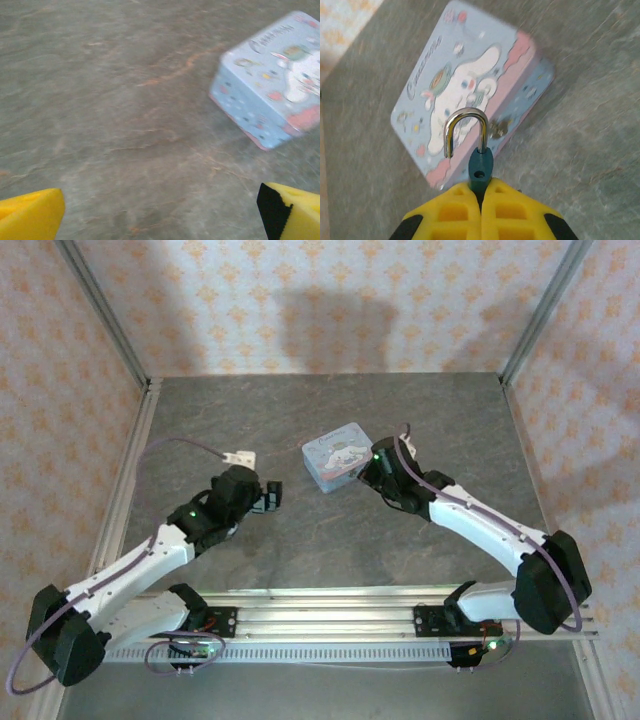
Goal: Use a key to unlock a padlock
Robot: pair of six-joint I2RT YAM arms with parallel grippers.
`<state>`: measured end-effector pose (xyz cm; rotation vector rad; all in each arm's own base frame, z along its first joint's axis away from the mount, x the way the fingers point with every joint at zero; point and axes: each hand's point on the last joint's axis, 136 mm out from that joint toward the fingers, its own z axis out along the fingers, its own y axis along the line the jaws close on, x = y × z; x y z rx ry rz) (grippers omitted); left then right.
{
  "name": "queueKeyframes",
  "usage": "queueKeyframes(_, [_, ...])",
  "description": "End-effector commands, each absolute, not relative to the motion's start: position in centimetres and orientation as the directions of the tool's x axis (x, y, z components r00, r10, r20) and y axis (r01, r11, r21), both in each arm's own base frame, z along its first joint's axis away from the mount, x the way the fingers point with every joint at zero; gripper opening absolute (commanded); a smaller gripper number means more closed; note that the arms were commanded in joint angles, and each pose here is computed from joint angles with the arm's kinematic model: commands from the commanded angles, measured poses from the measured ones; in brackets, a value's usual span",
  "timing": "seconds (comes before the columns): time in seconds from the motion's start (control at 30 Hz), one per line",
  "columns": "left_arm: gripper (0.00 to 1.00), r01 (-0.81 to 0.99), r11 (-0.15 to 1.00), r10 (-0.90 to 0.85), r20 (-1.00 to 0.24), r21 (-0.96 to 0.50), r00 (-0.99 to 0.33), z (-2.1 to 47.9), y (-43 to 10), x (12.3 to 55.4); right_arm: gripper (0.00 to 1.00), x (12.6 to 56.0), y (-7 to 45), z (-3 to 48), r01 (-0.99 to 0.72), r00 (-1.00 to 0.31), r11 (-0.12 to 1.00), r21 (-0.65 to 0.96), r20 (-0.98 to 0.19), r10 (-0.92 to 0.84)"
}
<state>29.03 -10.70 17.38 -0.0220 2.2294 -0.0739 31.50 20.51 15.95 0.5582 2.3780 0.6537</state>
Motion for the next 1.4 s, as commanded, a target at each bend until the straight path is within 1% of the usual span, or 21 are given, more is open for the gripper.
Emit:
queueKeyframes(0.0, [1.00, -0.107, 0.993, -0.117, -0.721, -0.059, -0.683, 16.6, -7.5, 27.5, 0.00, 27.8, 25.3, 14.3, 0.069, -0.868, 0.845, 0.530, -0.385, 0.313])
queueKeyframes(0.1, [1.00, -0.168, 0.980, -0.195, -0.696, -0.107, -0.691, 16.6, -6.2, 27.2, 0.00, 25.1, 31.4, 12.3, -0.041, -0.932, 0.828, 0.559, -0.321, 0.170])
queueKeyframes(0.2, [1.00, -0.216, 0.967, -0.248, -0.660, -0.131, -0.709, 16.0, -5.2, 26.3, 0.00, 22.9, 36.9, 10.4, -0.118, -0.966, 0.793, 0.598, -0.254, 0.048])
queueKeyframes(0.3, [1.00, -0.243, 0.961, -0.269, -0.622, -0.129, -0.735, 15.1, -4.7, 25.1, 0.00, 21.6, 40.1, 8.5, -0.127, -0.981, 0.769, 0.626, -0.192, -0.006])
queueKeyframes(0.37, [1.00, -0.257, 0.957, -0.283, -0.604, -0.131, -0.745, 14.5, -4.5, 24.3, 0.00, 21.3, 41.0, 7.3, -0.095, -0.990, 0.754, 0.650, -0.143, -0.002])
queueKeyframes(0.43, [1.00, -0.258, 0.957, -0.286, -0.597, -0.133, -0.750, 14.0, -4.3, 23.6, 0.00, 21.2, 41.1, 6.3, -0.078, -0.993, 0.759, 0.646, -0.122, 0.002])
queueKeyframes(0.53, [1.00, -0.289, 0.943, -0.328, -0.601, -0.165, -0.729, 13.5, -3.9, 22.8, 0.06, 21.3, 40.1, 5.4, -0.074, -0.992, 0.798, 0.598, -0.128, 0.003])
queueKeyframes(0.57, [1.00, -0.291, 0.942, -0.332, -0.604, -0.169, -0.724, 13.4, -3.8, 22.6, 0.12, 21.3, 39.7, 5.3, -0.077, -0.991, 0.811, 0.580, -0.134, 0.002])
queueKeyframes(0.6, [1.00, -0.292, 0.941, -0.333, -0.605, -0.169, -0.723, 13.2, -3.7, 22.4, 0.22, 21.4, 39.2, 5.6, -0.086, -0.989, 0.822, 0.562, -0.151, 0.000])
queueKeyframes(0.7, [1.00, -0.282, 0.945, -0.323, -0.613, -0.166, -0.721, 13.1, -3.6, 22.1, 0.47, 21.9, 37.2, 6.9, -0.117, -0.976, 0.864, 0.490, -0.219, -0.008])
queueKeyframes(0.8, [1.00, -0.264, 0.951, -0.306, -0.620, -0.162, -0.723, 13.4, -3.7, 22.4, 0.61, 22.7, 34.5, 9.0, -0.145, -0.949, 0.906, 0.398, -0.314, -0.013])
queueKeyframes(0.83, [1.00, -0.233, 0.962, -0.269, -0.624, -0.141, -0.733, 13.6, -3.9, 22.7, 0.67, 23.1, 33.2, 10.0, -0.148, -0.934, 0.922, 0.358, -0.358, -0.011])
queueKeyframes(0.9, [1.00, -0.227, 0.967, -0.250, -0.627, -0.119, -0.737, 14.1, -3.9, 23.5, 0.76, 23.9, 30.4, 12.3, -0.138, -0.891, 0.951, 0.276, -0.453, 0.002])
queueKeyframes(1.0, [1.00, -0.205, 0.972, -0.233, -0.623, -0.118, -0.746, 14.9, -4.4, 25.6, 0.89, 25.3, 25.1, 16.1, -0.079, -0.795, 0.983, 0.166, -0.606, 0.039])
queueKeyframes(1.07, [1.00, -0.173, 0.975, -0.222, -0.633, -0.139, -0.742, 15.6, -5.1, 27.8, 0.99, 26.2, 20.8, 18.5, 0.002, -0.712, 0.994, 0.107, -0.697, 0.077])
queueKeyframes(1.17, [1.00, -0.114, 0.985, -0.169, -0.651, -0.127, -0.740, 16.3, -5.8, 31.3, 1.00, 27.1, 14.9, 21.2, 0.117, -0.583, 0.992, 0.045, -0.806, 0.105])
queueKeyframes(1.27, [1.00, -0.127, 0.989, -0.142, -0.695, -0.074, -0.705, 16.9, -4.8, 34.8, 0.99, 27.7, 9.4, 23.0, 0.249, -0.439, 0.968, -0.014, -0.893, 0.100])
queueKeyframes(1.33, [1.00, -0.110, 0.993, -0.112, -0.734, -0.051, -0.670, 17.2, -4.5, 36.7, 0.99, 28.2, 6.9, 23.2, 0.294, -0.361, 0.955, -0.042, -0.930, 0.071])
queueKeyframes(1.37, [1.00, -0.060, 0.997, -0.083, -0.753, -0.058, -0.653, 17.1, -5.1, 37.6, 0.99, 28.6, 5.8, 23.0, 0.310, -0.332, 0.950, -0.048, -0.941, 0.061])
